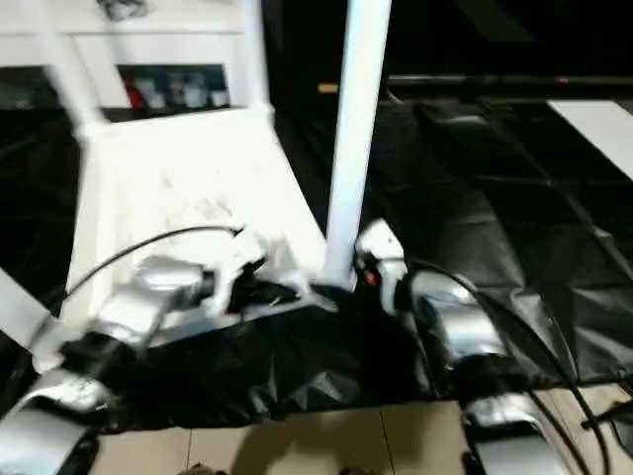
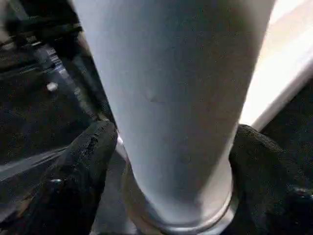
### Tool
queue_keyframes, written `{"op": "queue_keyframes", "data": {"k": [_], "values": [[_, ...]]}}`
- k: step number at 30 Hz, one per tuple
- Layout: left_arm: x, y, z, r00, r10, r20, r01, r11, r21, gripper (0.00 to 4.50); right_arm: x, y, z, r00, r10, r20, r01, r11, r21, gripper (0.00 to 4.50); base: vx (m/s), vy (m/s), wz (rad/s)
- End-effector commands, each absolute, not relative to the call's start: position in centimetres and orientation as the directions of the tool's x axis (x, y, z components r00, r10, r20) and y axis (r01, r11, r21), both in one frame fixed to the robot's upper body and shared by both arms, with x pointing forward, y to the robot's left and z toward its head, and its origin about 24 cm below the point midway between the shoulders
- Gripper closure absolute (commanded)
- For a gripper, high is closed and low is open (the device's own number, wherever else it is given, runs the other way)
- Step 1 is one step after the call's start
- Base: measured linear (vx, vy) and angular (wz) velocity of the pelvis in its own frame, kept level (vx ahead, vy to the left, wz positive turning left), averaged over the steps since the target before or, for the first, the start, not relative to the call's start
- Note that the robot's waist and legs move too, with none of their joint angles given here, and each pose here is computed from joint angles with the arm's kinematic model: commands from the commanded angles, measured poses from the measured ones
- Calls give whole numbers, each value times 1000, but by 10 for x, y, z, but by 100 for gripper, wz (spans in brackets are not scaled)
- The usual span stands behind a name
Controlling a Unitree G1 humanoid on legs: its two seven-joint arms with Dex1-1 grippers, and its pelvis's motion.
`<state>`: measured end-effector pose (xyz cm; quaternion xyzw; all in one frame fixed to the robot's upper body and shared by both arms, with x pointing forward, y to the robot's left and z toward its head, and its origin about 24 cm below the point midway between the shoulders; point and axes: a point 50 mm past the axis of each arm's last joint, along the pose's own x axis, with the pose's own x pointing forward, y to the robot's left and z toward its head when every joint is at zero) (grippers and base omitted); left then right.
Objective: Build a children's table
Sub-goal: Rotate leg to tighten
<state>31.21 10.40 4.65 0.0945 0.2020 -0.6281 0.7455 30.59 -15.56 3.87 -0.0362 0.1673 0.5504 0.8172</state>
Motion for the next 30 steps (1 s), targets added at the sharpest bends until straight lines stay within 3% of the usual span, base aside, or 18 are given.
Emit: {"op": "queue_keyframes", "data": {"k": [1,11,22,27,28,30], "values": [[309,88,67,33,-945,-326,996,60,-72,450,293,-145,29,206,920,-332,-943,278,185,91,0,0,0],[307,95,67,-10,-940,-341,995,23,-92,450,284,-143,29,90,932,-351,-961,174,217,178,0,0,0],[306,96,66,-8,-940,-342,995,25,-94,450,279,-137,27,64,938,-340,-962,148,230,198,0,0,0],[315,90,64,118,-930,-348,989,140,-41,450,285,-129,24,163,937,-308,-946,237,221,198,0,0,0],[320,86,64,170,-921,-351,982,190,-22,450,294,-126,21,264,907,-328,-919,340,200,198,0,0,0],[323,82,64,216,-911,-351,972,233,-8,450,301,-124,17,351,869,-350,-884,430,181,198,0,0,0]]}}
